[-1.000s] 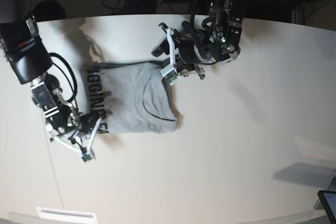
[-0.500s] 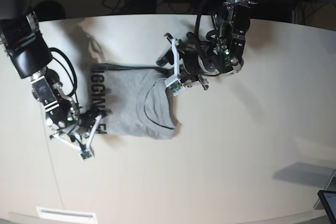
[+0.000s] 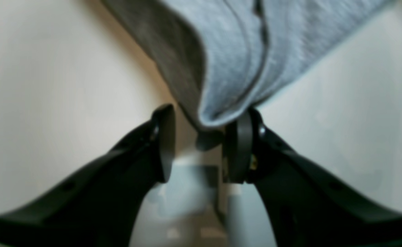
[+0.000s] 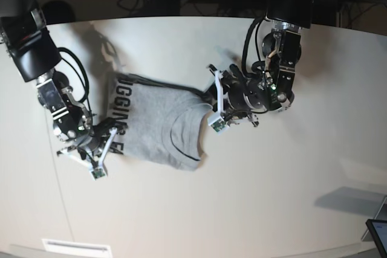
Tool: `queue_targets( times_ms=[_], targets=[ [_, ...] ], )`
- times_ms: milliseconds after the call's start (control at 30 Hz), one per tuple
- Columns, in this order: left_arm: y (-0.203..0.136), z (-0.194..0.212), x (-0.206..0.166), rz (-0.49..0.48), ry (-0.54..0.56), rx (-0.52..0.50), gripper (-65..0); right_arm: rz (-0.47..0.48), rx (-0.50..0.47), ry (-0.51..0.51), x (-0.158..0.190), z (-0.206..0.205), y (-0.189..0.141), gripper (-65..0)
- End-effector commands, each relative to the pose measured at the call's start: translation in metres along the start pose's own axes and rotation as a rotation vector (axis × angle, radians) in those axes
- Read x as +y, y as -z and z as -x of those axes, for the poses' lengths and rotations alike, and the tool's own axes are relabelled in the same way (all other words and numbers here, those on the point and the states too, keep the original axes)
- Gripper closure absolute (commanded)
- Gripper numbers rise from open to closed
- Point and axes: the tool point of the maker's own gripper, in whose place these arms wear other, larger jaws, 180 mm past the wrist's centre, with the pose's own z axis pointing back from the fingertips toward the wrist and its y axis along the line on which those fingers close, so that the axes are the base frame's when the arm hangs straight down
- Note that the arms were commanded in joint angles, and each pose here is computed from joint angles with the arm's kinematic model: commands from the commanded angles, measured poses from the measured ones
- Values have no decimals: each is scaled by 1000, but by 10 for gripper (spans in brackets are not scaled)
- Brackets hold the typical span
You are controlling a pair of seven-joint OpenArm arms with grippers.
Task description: Fold the T-shirt properly
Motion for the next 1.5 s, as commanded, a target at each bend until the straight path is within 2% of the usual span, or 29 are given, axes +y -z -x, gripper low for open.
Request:
queue_targets(
  times_ms=[0, 100, 267, 567, 767, 933, 1067, 1200, 1367, 1467],
  targets=[
    [-5, -15, 10, -22, 14, -35, -240, -89, 247, -4, 27, 69, -3, -1],
    [-7, -25, 19, -36, 23, -46, -240, -112, 229, -3, 38, 69, -8, -1],
    [-7, -29, 23, -43, 27, -49, -240, -103, 237, 91, 26, 70, -20, -1],
    [-6, -34, 35, -53, 20, -45, -240, -123, 179, 128, 27, 48, -56, -1],
    [-37, -25, 22, -101, 98, -72, -240, -74, 167, 135, 0, 35, -53, -1],
    [-69, 4, 13, -171, 56, -43, -240, 1, 139, 140, -35, 16, -43, -1],
    [-76, 16, 0, -171, 47, -37, -240, 92, 137, 86, -55, 6, -34, -1],
    [-71, 15, -7, -148, 28, -48, -240, 66, 102, -73, -42, -12, -24, -1],
    [-63, 6, -19, -122, 0, -75, -240, 111, 105, -159, -34, -26, -11, -1],
    [-44, 4, -39, -47, 10, -61, -240, 131, 76, -208, -21, -43, -9, -1]
  ],
)
